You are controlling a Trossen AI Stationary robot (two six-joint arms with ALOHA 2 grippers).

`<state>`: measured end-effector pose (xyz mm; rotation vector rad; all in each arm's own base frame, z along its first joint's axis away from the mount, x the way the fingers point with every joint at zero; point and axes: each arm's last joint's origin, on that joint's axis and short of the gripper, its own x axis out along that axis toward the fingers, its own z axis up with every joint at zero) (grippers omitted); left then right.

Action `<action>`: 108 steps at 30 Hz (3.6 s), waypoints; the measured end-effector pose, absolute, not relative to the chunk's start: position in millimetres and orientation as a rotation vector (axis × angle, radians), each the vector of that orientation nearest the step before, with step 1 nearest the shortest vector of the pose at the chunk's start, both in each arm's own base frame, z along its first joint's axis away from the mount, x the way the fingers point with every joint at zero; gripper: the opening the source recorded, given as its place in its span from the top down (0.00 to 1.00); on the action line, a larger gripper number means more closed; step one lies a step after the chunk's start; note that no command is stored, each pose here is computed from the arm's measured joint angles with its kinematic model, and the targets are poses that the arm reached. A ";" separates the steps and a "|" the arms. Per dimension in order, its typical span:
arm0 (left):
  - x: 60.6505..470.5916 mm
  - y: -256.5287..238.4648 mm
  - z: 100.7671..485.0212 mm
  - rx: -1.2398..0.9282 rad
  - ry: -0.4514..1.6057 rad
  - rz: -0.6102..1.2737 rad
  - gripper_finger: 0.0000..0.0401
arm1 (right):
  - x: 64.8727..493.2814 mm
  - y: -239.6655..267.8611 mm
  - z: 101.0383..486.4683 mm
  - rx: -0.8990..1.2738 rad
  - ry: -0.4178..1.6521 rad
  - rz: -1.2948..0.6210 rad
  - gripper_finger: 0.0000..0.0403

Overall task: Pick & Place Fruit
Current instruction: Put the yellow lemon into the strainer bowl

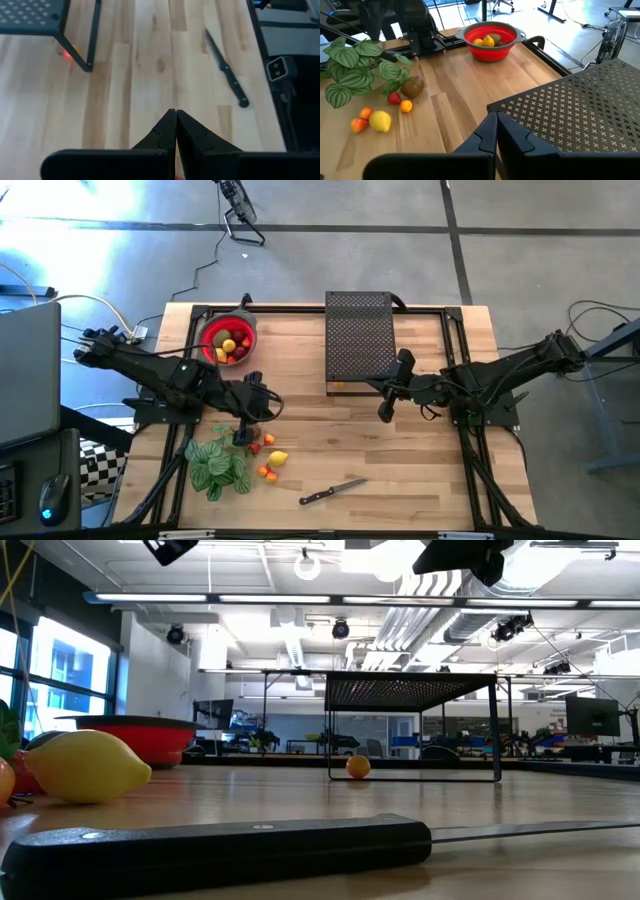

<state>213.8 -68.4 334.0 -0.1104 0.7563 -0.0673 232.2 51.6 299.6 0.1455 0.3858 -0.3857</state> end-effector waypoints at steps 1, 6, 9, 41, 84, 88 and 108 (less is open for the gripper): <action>213.2 -70.1 334.0 -0.120 0.757 -0.069 0.99 | 232.2 51.6 299.6 0.145 0.386 -0.386 0.99; 210.6 -78.5 333.7 -0.171 0.760 -0.059 0.99 | 232.2 51.4 299.7 0.159 0.380 -0.397 0.99; 210.4 -87.4 330.7 -0.169 0.766 -0.041 0.99 | 232.1 51.0 299.8 0.167 0.374 -0.412 0.99; 238.9 -131.5 277.3 -0.119 0.969 0.018 0.94 | 231.2 50.7 298.2 0.159 0.390 -0.419 0.99; 238.3 -133.4 277.3 -0.225 0.997 0.004 0.29 | 231.2 50.7 298.3 0.156 0.390 -0.418 0.99; 239.1 -133.8 276.1 -0.236 1.000 0.015 0.29 | 231.2 50.8 298.2 0.158 0.391 -0.416 0.99; 268.7 -153.1 210.5 -0.188 1.219 0.077 0.29 | 231.1 50.7 298.0 0.156 0.394 -0.415 0.99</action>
